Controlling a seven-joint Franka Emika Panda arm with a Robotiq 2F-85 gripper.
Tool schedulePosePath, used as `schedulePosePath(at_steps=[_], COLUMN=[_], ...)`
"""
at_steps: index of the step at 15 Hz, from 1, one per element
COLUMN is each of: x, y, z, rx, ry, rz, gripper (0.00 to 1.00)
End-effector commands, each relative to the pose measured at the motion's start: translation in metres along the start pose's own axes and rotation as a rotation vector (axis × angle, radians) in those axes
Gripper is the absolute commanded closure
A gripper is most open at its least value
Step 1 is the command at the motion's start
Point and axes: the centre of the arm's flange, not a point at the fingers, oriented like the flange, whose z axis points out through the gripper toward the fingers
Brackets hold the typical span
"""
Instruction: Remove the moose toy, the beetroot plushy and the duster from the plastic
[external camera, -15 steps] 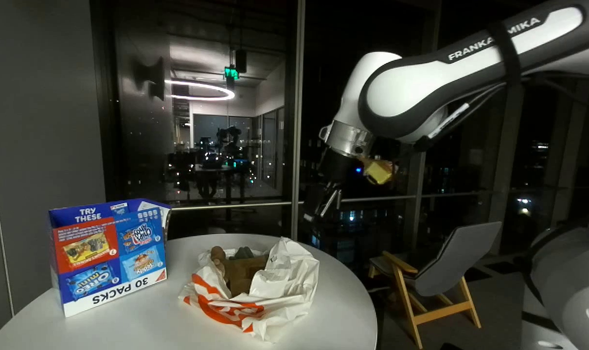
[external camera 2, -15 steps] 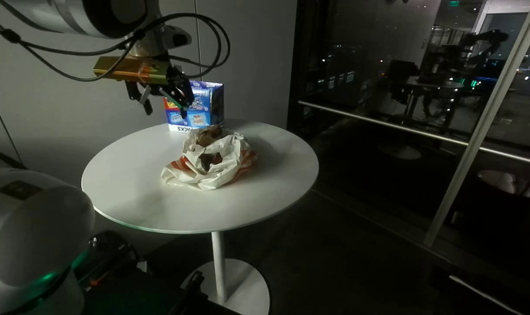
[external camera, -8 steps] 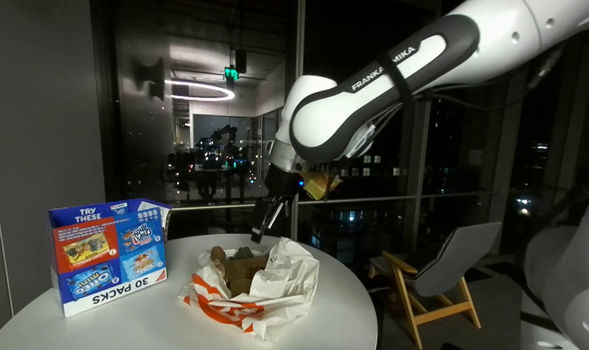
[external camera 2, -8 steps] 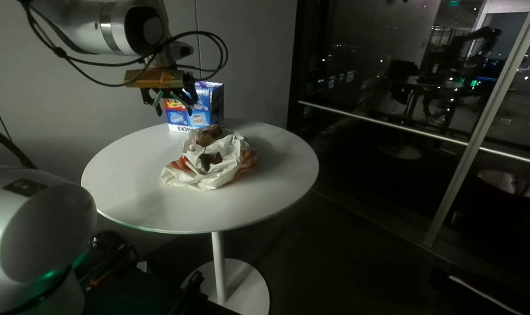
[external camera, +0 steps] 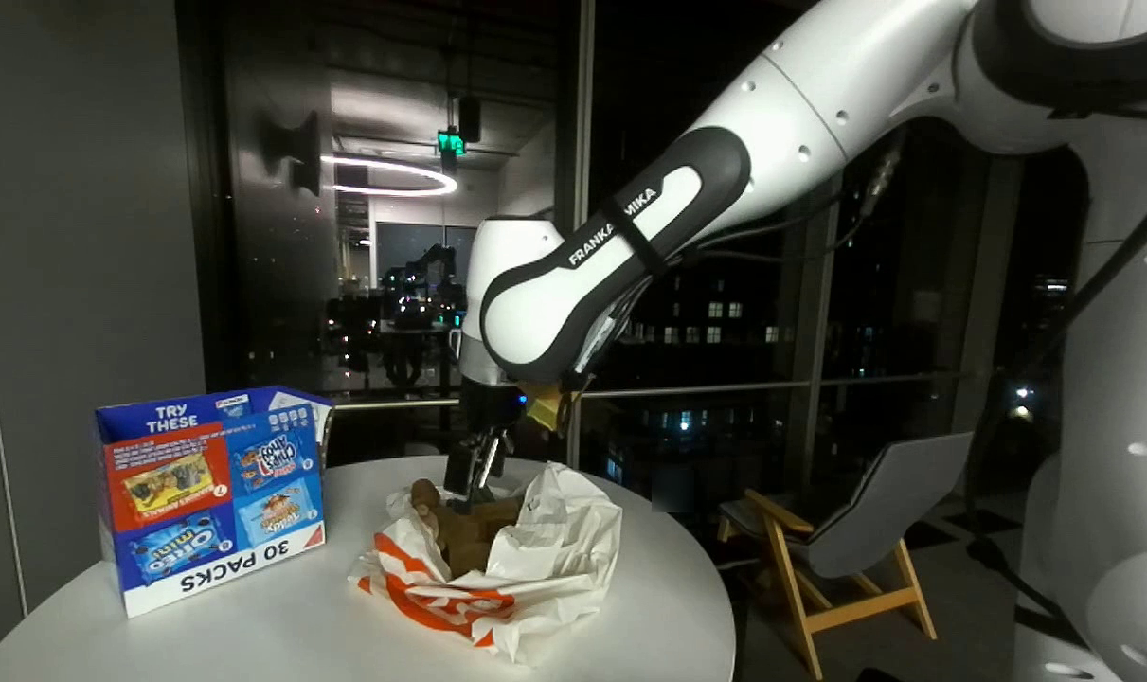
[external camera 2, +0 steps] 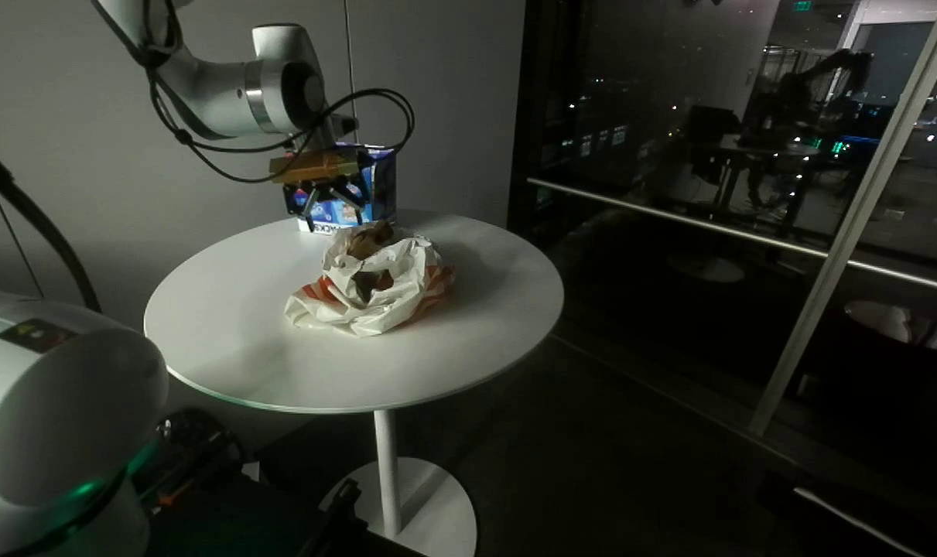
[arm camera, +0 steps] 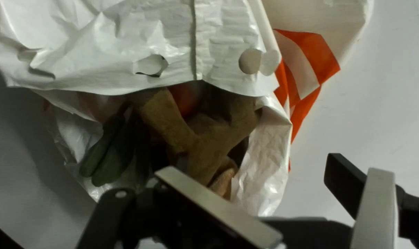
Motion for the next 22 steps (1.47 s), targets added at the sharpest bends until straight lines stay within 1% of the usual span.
schedulePosePath(at_steps=[1,2,4,8,13,14,15,16,18,22], x=[0.025,0.027,0.032,0.044,0.042,0.041,0.04,0.039,0.039,0.036], y=[0.022,0.027,0.033,0.04,0.051,0.052,0.052,0.052,0.05,0.047], z=[0.025,0.031,0.042,0.058,0.079,0.082,0.083,0.084,0.081,0.071], rx=[-0.033,-0.031,-0.023,-0.018,-0.004,-0.002,0.01,0.014,0.021,0.038], ry=[-0.047,-0.06,-0.057,-0.067,-0.11,-0.117,-0.122,-0.126,-0.133,-0.126], rz=[-0.019,-0.023,-0.047,-0.056,-0.057,-0.052,-0.058,-0.06,-0.063,-0.07], gripper=[0.0,0.0,0.0,0.0,0.0,0.25,0.25,0.32,0.49,0.78])
